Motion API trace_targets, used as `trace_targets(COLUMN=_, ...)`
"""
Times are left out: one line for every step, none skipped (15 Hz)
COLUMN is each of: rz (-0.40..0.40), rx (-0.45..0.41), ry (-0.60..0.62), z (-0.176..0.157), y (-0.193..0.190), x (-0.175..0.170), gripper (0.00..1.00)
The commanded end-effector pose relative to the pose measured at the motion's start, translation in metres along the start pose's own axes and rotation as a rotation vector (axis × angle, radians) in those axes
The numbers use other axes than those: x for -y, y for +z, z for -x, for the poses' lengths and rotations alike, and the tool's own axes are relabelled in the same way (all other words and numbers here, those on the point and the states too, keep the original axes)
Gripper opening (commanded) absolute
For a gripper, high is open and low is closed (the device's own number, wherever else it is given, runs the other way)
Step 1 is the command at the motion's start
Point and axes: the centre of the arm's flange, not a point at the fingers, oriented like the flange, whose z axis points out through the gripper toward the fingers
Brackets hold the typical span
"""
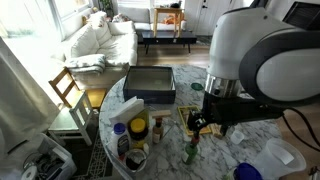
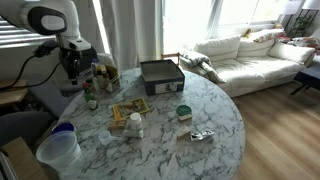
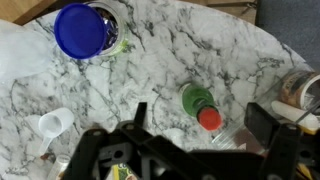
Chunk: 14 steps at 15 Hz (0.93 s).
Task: Move the wooden block and the green bottle to the left
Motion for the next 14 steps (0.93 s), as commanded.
trace_targets(rz=-0.029, rx=-0.051, ry=0.069, z=0.008, y=0.031, x=-0.009, gripper=0.99)
trace_targets(rz=-0.044, rx=-0.063, ry=0.081, z=0.008, y=0.036, x=-0.009, gripper=0.99)
trace_targets(rz=-0.057, rx=-0.071, ry=0.091, z=0.008, y=0.038, x=-0.008, gripper=0.99)
trace_targets(rz=-0.067, rx=-0.086, ry=0.096, z=0.008, y=0.042, x=-0.008, gripper=0.98)
trace_targets(rz=-0.079, rx=-0.099, ry=0.102, z=0.008, y=0.043, x=-0.006, gripper=0.96)
trace_targets(rz=-0.082, rx=-0.114, ry=0.099, z=0.007, y=0.046, x=-0.005, gripper=0.97)
trace_targets(rz=-0.081, rx=-0.128, ry=0.098, z=0.007, y=0.049, x=-0.004, gripper=0.93)
trace_targets(rz=-0.087, rx=-0.132, ry=0.095, z=0.007, y=0.052, x=-0.002, gripper=0.89)
trace_targets(rz=-0.086, rx=-0.141, ry=0.092, z=0.007, y=0.054, x=-0.001, gripper=0.81)
trace_targets(rz=-0.088, rx=-0.146, ry=0.090, z=0.007, y=0.056, x=-0.001, gripper=0.73)
trace_targets(rz=-0.092, rx=-0.151, ry=0.087, z=0.007, y=0.057, x=0.001, gripper=0.63)
trace_targets(rz=-0.092, rx=-0.155, ry=0.084, z=0.007, y=0.058, x=0.002, gripper=0.57)
trace_targets(rz=-0.093, rx=-0.161, ry=0.082, z=0.006, y=0.058, x=0.002, gripper=0.51)
trace_targets(rz=-0.093, rx=-0.166, ry=0.081, z=0.005, y=0.059, x=0.003, gripper=0.45)
